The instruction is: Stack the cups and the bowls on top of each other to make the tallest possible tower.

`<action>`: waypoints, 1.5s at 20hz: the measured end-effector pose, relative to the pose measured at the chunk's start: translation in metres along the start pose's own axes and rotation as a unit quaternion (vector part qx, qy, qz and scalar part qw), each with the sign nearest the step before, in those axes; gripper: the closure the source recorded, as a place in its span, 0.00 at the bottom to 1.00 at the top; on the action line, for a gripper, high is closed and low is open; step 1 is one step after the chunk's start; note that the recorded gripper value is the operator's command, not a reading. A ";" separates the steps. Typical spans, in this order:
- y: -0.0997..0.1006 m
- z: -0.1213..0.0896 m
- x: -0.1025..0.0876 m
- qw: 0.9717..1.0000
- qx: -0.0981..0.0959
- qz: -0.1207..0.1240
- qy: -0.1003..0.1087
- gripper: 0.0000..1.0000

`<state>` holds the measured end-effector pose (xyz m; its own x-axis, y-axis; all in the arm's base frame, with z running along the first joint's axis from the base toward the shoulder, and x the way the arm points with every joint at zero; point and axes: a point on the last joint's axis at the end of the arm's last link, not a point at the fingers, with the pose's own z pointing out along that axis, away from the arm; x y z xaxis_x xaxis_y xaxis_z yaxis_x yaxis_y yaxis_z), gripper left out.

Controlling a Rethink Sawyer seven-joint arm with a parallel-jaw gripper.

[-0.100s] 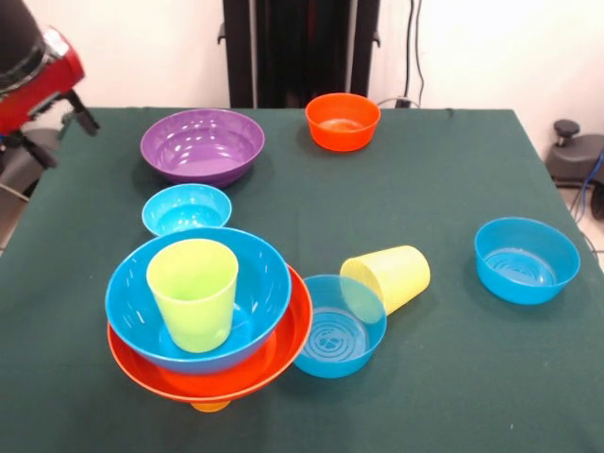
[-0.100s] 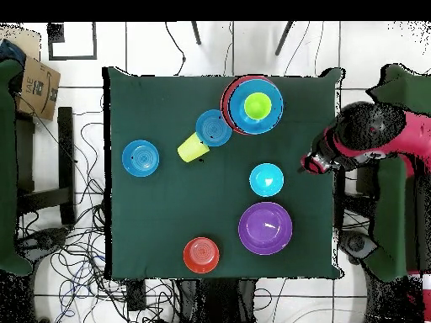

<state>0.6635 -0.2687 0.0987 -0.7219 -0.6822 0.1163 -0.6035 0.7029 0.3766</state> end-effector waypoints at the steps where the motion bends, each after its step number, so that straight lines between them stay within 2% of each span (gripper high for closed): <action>1: 0.003 0.004 0.000 1.000 -0.003 -0.003 0.001 0.00; 9: 0.035 0.029 -0.003 0.999 -0.046 -0.023 0.013 0.00; 16: 0.047 0.044 0.000 0.997 -0.062 -0.029 0.022 0.00; 22: 0.047 0.060 -0.002 0.997 -0.066 -0.032 0.015 0.00; 30: 0.041 0.083 -0.008 0.998 -0.054 -0.031 -0.009 0.00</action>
<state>0.6162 -0.2174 0.0373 -0.6905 -0.7197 0.0731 -0.6085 0.6324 0.4794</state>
